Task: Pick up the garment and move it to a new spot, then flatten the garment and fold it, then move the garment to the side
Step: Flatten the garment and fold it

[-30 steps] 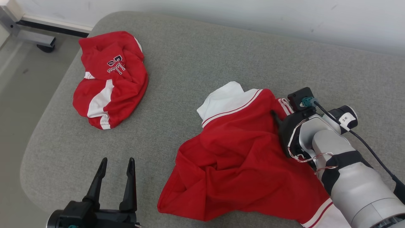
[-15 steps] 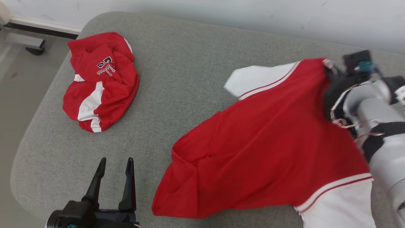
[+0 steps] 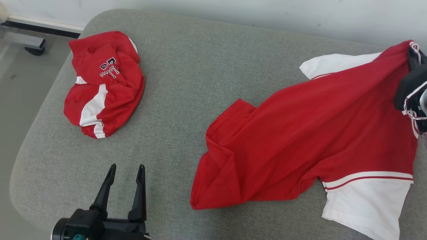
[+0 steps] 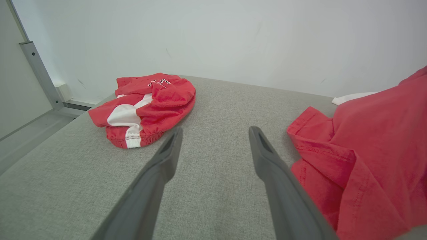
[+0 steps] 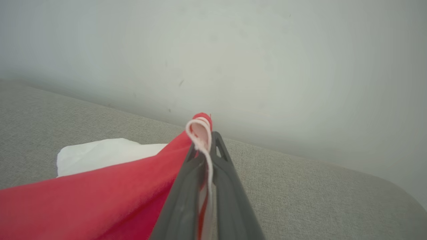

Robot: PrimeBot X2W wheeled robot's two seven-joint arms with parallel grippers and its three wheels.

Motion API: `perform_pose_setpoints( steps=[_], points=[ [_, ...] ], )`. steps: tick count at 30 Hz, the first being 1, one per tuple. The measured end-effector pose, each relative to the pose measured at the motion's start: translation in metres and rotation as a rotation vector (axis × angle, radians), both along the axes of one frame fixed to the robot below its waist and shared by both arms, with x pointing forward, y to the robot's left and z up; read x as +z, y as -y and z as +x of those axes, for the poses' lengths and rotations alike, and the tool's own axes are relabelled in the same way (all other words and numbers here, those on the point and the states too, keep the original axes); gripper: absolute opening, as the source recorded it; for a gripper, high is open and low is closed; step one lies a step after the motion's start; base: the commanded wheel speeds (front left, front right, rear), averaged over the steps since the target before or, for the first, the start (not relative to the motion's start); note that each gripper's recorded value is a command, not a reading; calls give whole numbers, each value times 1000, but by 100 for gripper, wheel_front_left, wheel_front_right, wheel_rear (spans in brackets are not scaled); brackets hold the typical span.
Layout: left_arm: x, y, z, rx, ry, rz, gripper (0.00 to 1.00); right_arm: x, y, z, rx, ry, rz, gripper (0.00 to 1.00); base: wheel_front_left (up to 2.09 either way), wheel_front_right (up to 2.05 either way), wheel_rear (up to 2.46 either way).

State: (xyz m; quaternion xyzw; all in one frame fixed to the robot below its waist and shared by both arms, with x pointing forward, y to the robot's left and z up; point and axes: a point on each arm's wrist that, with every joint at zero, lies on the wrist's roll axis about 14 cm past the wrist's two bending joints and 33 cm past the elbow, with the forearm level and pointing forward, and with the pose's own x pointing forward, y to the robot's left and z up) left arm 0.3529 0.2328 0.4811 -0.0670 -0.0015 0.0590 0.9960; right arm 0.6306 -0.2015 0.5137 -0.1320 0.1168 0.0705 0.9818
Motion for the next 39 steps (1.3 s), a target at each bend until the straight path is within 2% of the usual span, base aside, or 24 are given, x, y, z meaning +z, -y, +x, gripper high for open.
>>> perform_pose_setpoints(
  steps=[1,2,12,17,25,39],
  points=[
    [0,0,0,-1,-1,1,100,1,-1,0,4,12,2,88,0,0,0],
    [0,0,0,-4,-2,4,100,2,-1,-2,3,22,6,100,0,0,0],
    [10,-3,-4,-14,31,20,100,52,-10,-16,37,203,42,100,0,0,0],
    [13,-1,-5,-27,42,26,100,73,-15,-38,67,309,71,100,0,0,0],
    [15,7,-7,-56,52,27,100,64,-11,-89,66,363,113,100,0,0,0],
    [25,26,1,-123,86,40,100,17,6,-197,-39,356,226,100,0,0,0]
  ],
)
